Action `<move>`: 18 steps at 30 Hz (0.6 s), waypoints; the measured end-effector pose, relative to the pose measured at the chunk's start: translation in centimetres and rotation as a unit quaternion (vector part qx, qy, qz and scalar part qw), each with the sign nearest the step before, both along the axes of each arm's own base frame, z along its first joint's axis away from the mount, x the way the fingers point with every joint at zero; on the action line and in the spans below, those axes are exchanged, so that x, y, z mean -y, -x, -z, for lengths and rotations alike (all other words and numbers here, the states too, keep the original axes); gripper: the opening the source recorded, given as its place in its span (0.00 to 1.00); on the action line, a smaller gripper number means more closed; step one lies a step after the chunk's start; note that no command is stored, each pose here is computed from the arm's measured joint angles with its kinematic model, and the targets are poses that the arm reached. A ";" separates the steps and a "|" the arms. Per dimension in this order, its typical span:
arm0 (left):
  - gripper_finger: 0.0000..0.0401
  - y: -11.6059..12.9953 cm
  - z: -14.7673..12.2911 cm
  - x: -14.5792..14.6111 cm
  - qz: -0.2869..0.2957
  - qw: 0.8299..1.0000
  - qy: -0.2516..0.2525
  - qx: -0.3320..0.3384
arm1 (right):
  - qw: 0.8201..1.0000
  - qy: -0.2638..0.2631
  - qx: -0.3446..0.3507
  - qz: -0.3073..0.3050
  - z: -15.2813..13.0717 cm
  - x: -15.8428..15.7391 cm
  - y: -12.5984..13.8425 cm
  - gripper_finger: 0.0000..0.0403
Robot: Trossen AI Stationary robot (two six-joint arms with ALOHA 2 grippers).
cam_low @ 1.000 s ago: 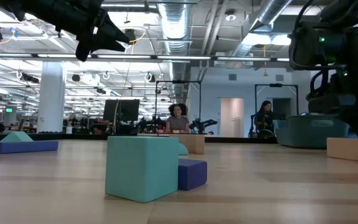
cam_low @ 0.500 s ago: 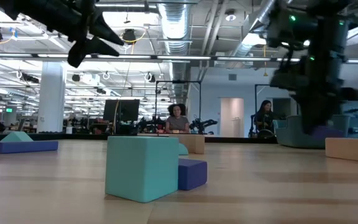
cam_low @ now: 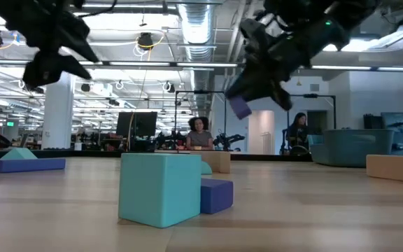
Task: Sort & place blocks by color
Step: Put the middle right purple block into the transparent bin
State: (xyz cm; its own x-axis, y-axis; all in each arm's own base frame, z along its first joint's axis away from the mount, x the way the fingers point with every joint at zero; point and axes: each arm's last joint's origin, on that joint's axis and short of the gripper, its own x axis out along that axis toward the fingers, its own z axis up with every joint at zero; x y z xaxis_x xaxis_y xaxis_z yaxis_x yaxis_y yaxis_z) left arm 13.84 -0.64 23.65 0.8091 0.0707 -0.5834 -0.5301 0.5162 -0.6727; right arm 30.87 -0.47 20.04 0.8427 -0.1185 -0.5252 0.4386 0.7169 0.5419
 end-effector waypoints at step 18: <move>0.36 3.9 -1.4 -0.2 0.010 0.996 -0.066 0.056 | 0.996 0.017 0.075 -0.053 -1.2 -7.6 -16.5 0.16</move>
State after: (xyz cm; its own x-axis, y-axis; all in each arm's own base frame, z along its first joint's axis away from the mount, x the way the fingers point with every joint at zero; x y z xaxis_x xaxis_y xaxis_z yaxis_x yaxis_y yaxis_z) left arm 9.97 -0.47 25.08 0.8708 0.1237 -0.4758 -0.4439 0.6138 -0.6528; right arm 47.38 7.12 21.25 0.9197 -0.0408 -0.3905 0.2766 0.7733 0.5706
